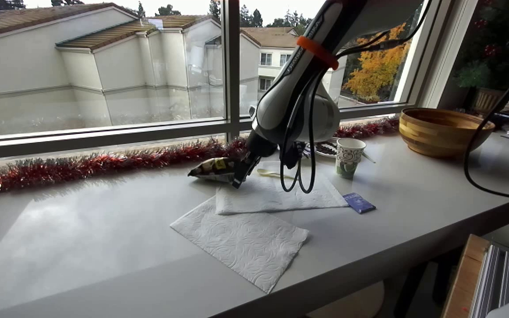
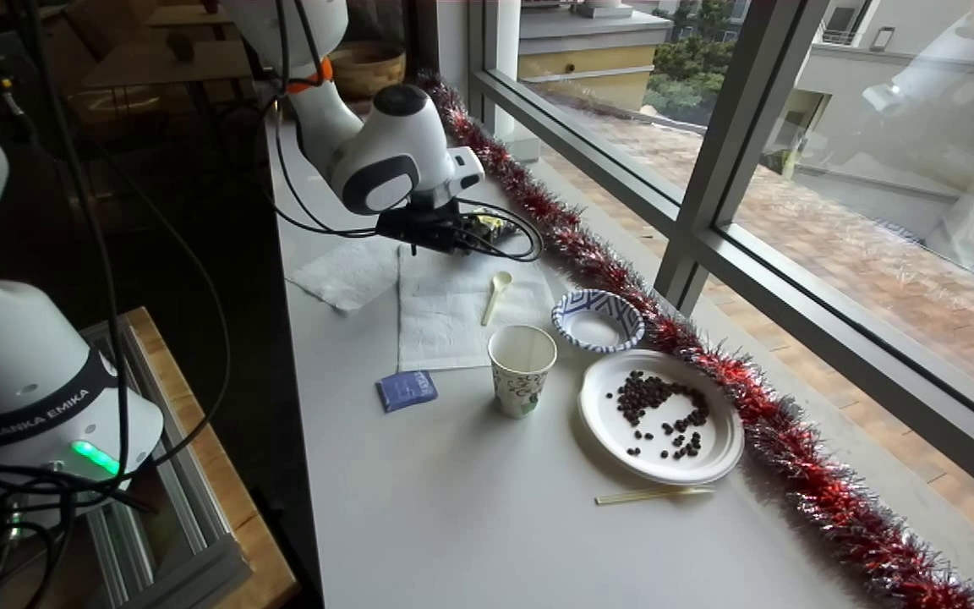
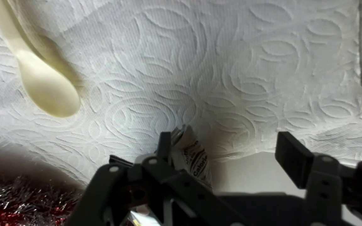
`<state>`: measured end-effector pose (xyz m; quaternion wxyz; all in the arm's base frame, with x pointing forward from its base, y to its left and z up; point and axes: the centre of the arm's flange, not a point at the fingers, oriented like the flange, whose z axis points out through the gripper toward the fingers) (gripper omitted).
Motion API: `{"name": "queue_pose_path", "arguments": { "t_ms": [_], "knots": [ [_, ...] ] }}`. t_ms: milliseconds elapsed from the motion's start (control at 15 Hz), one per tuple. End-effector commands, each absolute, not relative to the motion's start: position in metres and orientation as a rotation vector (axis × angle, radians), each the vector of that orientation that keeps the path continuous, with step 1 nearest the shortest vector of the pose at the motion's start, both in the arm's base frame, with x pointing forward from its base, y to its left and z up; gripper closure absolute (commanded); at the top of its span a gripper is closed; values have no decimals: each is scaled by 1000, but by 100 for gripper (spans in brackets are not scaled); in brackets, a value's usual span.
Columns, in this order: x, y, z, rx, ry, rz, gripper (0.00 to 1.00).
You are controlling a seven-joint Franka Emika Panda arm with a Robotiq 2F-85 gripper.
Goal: Pick up the black packet then set it back down on the counter.
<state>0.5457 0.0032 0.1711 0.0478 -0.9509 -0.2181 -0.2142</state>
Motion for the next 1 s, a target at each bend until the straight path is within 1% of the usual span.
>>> {"name": "queue_pose_path", "arguments": {
  "t_ms": [0, 333, 667, 933],
  "knots": [
    [550, 2, 164, -2857, -694, -754, 16],
    [549, 5, 165, -2814, -723, -855, 21],
    [546, 2, 164, -2832, -698, -905, 19],
    [543, -3, 167, -2843, -685, -968, 20]
  ]
}}
